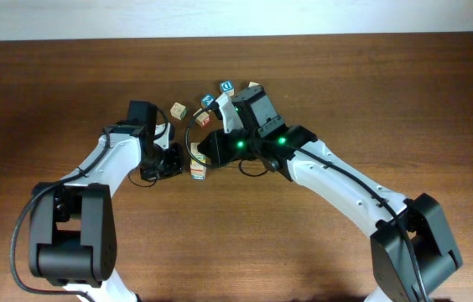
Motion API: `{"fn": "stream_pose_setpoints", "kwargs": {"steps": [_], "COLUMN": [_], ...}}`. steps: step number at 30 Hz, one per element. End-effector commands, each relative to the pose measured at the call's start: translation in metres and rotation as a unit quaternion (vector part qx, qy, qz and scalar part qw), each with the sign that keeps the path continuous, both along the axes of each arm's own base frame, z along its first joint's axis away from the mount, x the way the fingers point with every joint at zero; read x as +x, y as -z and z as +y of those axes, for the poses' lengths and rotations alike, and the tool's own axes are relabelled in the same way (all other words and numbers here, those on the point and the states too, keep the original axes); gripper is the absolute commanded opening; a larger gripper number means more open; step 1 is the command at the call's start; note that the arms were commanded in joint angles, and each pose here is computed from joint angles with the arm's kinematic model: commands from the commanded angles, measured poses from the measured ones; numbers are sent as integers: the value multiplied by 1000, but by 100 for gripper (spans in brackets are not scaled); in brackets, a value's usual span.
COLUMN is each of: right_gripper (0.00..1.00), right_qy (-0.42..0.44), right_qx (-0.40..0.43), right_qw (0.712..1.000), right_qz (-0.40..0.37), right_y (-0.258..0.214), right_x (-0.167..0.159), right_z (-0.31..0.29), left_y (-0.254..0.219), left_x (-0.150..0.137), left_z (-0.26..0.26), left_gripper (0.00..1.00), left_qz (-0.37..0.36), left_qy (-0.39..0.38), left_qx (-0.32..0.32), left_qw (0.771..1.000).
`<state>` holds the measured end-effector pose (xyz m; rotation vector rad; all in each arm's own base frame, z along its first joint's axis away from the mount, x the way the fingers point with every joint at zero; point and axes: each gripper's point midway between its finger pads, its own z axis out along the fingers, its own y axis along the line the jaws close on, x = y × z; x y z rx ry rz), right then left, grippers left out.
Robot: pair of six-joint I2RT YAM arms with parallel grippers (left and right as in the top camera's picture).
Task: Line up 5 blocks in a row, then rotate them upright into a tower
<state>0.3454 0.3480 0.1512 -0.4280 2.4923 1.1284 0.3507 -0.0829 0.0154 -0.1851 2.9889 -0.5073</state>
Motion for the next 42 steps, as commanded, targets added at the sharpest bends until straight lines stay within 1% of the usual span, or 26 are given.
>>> {"fn": "stream_pose_setpoints", "kwargs": {"steps": [1,29,36,39,42], "right_gripper": [4,4,4,4,4], "right_qy": [16,-23,-24,-35,-35], "right_qx": [-41,18,19,18,-1], "right_qw": [999,1000,999,998,998], "right_qz": [17,-10,-13,-40,-54], "right_y": [32,-19,-22,-40,-57], "right_x": [2,8,9,16,28], "right_z": [-5,17,17,17,0], "left_y": [-13,-13,-13,-22,-53], "left_x": [6,6,6,16,35], "left_z": [-2,-2,-1,5,28], "left_gripper": [0,0,0,0,0], "left_qz": [-17,-17,-18,-29,-59], "left_qy": [-5,-5,-5,-14,-35], "left_qx": [-7,-7,-7,-4,14], "left_qw": [1000,1000,1000,999,998]}}
